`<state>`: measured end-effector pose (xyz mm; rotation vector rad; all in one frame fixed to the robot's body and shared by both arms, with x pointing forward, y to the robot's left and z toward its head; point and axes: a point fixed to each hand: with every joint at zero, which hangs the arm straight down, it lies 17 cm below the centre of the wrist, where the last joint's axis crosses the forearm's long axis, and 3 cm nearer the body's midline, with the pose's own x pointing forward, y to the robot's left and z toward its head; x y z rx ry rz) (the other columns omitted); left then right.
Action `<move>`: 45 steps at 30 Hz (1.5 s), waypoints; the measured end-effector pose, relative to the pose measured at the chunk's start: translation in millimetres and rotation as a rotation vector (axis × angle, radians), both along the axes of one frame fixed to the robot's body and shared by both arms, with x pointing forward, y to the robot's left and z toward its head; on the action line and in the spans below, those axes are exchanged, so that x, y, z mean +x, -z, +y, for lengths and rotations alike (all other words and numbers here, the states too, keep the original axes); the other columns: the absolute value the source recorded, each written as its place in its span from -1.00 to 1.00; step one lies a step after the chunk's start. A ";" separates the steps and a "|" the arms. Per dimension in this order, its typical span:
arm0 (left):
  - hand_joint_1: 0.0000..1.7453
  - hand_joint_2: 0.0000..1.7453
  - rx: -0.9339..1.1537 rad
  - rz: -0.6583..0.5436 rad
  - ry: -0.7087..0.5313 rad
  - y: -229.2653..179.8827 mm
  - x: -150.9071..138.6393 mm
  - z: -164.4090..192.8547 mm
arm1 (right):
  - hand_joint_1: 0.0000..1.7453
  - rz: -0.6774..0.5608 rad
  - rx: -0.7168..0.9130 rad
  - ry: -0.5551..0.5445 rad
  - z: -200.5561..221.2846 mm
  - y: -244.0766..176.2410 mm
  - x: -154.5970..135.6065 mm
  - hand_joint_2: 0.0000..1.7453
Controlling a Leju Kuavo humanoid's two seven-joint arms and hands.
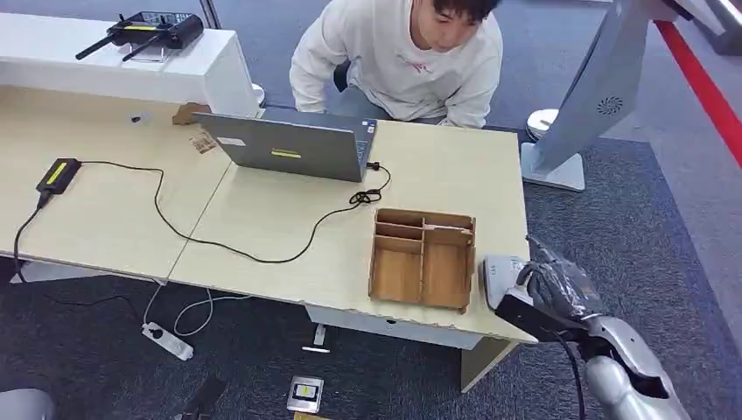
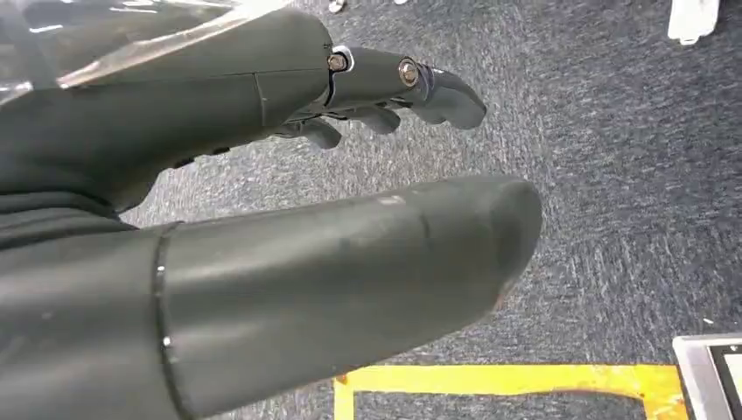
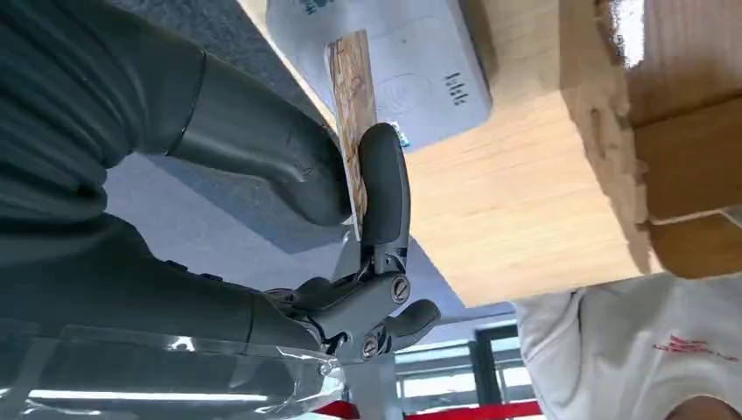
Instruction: Pass the card to the sensor for recognition and then transmit it.
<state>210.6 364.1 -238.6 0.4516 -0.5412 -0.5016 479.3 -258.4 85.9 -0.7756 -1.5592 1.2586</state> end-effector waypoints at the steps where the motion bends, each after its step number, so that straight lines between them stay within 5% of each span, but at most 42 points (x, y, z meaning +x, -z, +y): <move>1: -1.00 -1.00 0.001 0.000 0.001 -0.1 0.0 0.5 | 1.00 0.003 -0.001 0.003 -1.7 1.6 -0.7 1.00; 33: -1.00 -1.00 -0.007 0.003 0.019 0.7 -1.2 -3.7 | 1.00 0.034 0.014 0.041 -19.6 17.9 -2.7 1.00; 45: -1.00 -1.00 0.009 -0.037 0.042 -3.1 4.1 -4.8 | 1.00 -0.054 0.255 0.095 -29.8 -62.4 25.4 1.00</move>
